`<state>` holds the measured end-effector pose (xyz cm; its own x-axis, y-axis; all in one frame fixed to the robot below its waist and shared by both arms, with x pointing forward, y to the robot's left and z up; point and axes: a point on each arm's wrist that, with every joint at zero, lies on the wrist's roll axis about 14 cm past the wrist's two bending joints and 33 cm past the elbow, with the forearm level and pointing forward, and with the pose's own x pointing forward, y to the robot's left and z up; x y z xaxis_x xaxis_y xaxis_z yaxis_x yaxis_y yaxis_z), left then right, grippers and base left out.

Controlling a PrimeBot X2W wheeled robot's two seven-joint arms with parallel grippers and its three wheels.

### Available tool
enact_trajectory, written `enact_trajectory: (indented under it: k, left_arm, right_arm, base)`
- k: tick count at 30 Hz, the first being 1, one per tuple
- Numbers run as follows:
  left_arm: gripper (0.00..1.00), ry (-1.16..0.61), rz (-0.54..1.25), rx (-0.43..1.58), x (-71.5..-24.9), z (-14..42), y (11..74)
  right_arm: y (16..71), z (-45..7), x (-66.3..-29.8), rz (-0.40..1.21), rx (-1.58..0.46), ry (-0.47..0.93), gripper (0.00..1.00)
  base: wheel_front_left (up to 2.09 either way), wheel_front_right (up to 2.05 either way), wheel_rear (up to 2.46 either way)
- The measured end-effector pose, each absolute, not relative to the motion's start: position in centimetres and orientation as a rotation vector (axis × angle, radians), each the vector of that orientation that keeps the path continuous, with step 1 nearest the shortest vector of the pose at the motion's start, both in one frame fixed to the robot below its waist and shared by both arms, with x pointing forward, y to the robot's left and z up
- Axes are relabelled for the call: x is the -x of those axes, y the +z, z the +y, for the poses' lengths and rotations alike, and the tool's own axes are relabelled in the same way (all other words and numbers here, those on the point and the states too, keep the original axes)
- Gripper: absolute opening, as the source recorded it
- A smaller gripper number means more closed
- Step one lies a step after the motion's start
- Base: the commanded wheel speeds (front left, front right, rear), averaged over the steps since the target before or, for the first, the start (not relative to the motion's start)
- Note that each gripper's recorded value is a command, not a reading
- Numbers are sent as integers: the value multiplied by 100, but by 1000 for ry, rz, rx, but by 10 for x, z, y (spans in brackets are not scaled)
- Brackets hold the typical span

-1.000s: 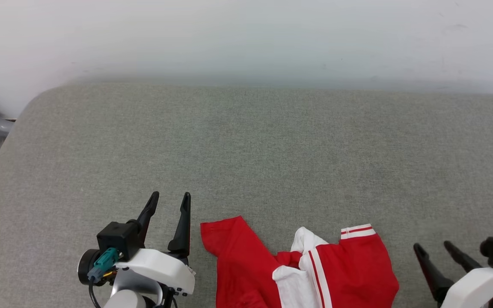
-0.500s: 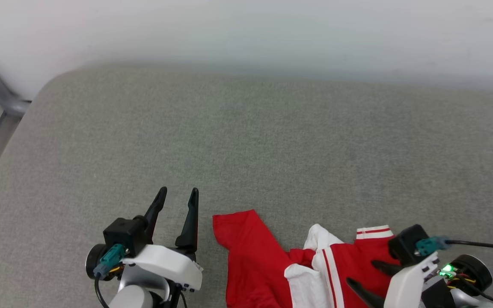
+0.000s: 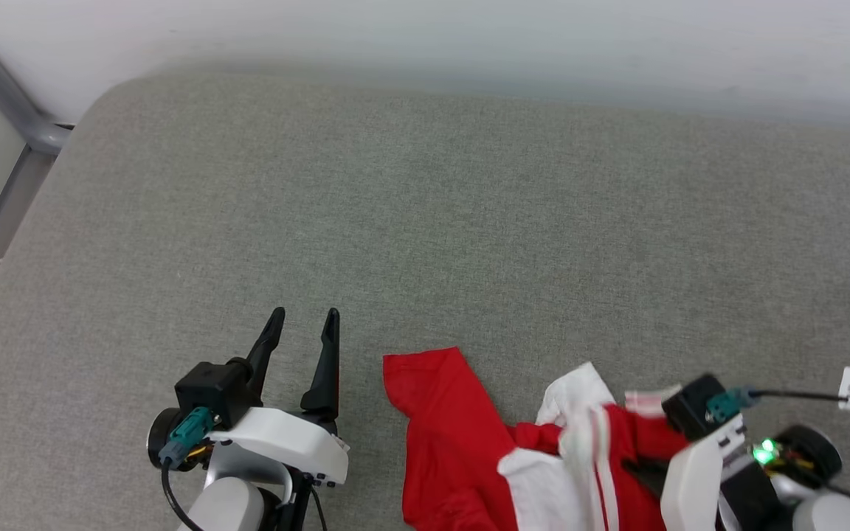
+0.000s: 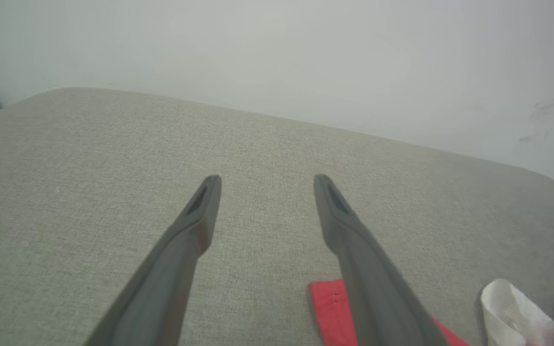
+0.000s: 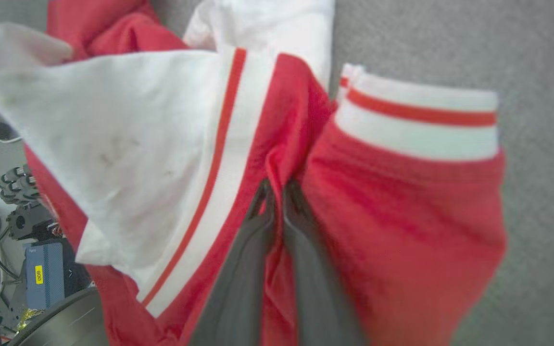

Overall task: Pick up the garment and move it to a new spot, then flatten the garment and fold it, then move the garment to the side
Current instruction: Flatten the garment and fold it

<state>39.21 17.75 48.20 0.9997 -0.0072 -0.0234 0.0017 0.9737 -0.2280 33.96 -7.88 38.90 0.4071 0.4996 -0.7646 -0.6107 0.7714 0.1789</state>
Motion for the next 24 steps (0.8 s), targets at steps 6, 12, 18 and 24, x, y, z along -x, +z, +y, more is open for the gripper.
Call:
enact_trajectory:
  k: [6, 12, 18, 24]
  left_arm:
    - [100, -14, 3, 227, -393, 176, 489]
    - [100, -47, -11, 224, -397, 166, 494]
    - [100, -70, 2, 222, -401, 158, 489]
    - [100, -82, 24, 221, -405, 154, 481]
  right_arm:
    - [447, -65, -388, 638, 109, 689, 0]
    - [485, -101, -435, 471, 31, 526, 0]
    - [458, -194, -453, 508, -120, 226, 0]
    - [402, -260, -422, 611, -263, -17, 0]
  base:
    - [0, 0, 0]
    - [0, 0, 0]
    - [0, 0, 0]
    - [0, 0, 0]
